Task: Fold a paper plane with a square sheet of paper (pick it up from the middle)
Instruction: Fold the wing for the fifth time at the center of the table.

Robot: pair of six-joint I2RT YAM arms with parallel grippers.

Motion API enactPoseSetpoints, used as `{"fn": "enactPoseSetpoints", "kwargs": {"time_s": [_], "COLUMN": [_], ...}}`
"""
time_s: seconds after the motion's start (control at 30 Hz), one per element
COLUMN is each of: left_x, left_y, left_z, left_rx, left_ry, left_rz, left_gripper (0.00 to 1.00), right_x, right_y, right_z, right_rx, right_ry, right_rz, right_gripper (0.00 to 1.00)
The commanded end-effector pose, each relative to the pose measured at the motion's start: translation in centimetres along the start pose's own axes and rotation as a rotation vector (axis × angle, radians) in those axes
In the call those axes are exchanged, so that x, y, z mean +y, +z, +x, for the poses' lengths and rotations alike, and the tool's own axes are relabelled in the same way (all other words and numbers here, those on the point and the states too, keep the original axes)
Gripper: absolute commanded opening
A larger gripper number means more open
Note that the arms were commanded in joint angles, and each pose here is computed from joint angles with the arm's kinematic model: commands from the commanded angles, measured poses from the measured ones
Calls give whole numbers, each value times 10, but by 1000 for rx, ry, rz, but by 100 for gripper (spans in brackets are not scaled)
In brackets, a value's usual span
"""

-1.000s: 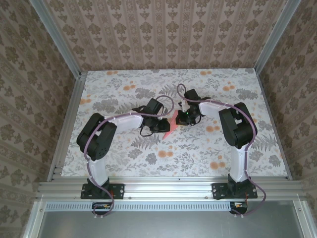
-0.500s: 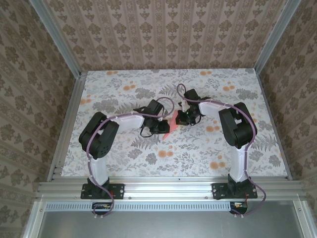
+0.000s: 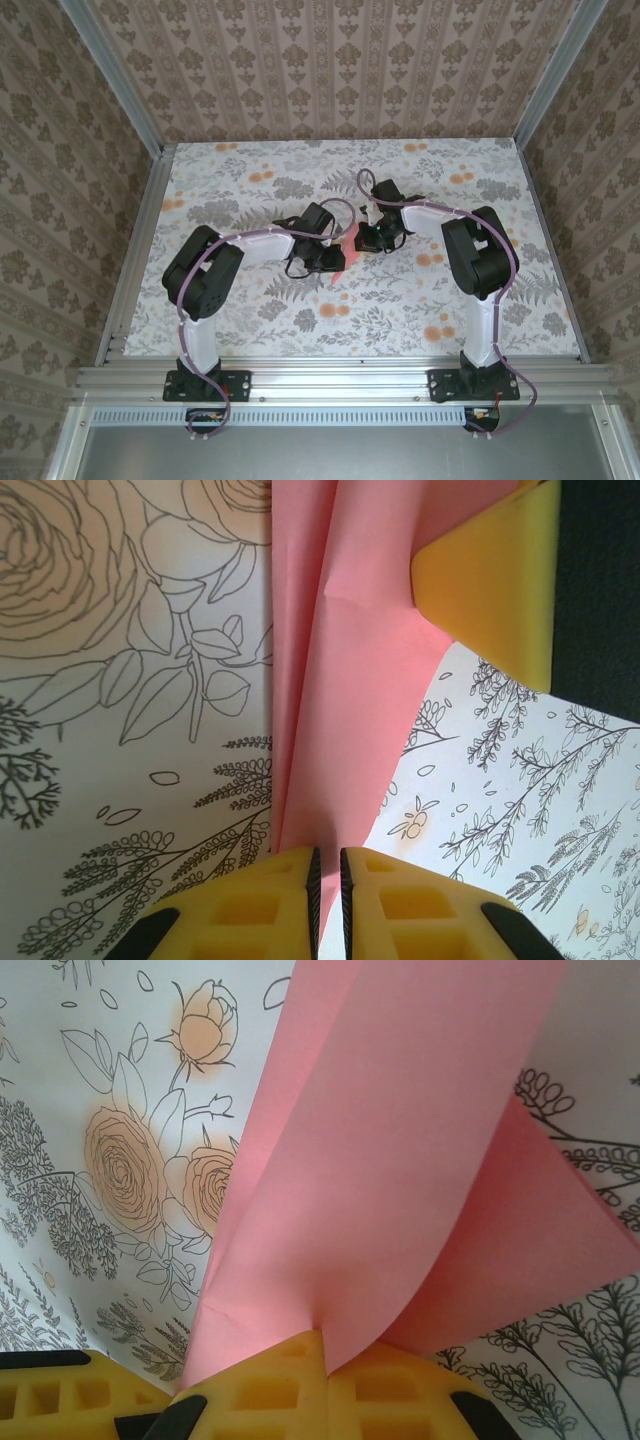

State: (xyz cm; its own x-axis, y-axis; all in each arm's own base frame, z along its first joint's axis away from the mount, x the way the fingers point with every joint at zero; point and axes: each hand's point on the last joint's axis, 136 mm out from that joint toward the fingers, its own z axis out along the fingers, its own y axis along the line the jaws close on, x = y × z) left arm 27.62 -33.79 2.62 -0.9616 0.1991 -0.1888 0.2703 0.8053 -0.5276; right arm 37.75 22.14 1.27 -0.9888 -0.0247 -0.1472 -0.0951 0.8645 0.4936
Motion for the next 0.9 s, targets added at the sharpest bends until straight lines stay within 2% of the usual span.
{"fn": "enactPoseSetpoints", "kwargs": {"time_s": [0.0,0.27,0.53,0.87], "left_x": [8,5,-7,2], "left_y": [8,3,-11,-1], "left_z": [12,15,15,32], "left_rx": [56,58,25,58], "left_ry": [8,15,7,-30], "left_rz": [-52,-58,-3,14], "left_gripper": [16,16,16,17], "right_x": [-40,-41,-41,-40], "right_y": [23,23,23,23], "right_z": [24,24,24,24], "right_rx": [83,84,87,87], "right_ry": [48,55,56,55], "right_rz": [155,163,164,163], "right_gripper": [5,5,5,5]}}
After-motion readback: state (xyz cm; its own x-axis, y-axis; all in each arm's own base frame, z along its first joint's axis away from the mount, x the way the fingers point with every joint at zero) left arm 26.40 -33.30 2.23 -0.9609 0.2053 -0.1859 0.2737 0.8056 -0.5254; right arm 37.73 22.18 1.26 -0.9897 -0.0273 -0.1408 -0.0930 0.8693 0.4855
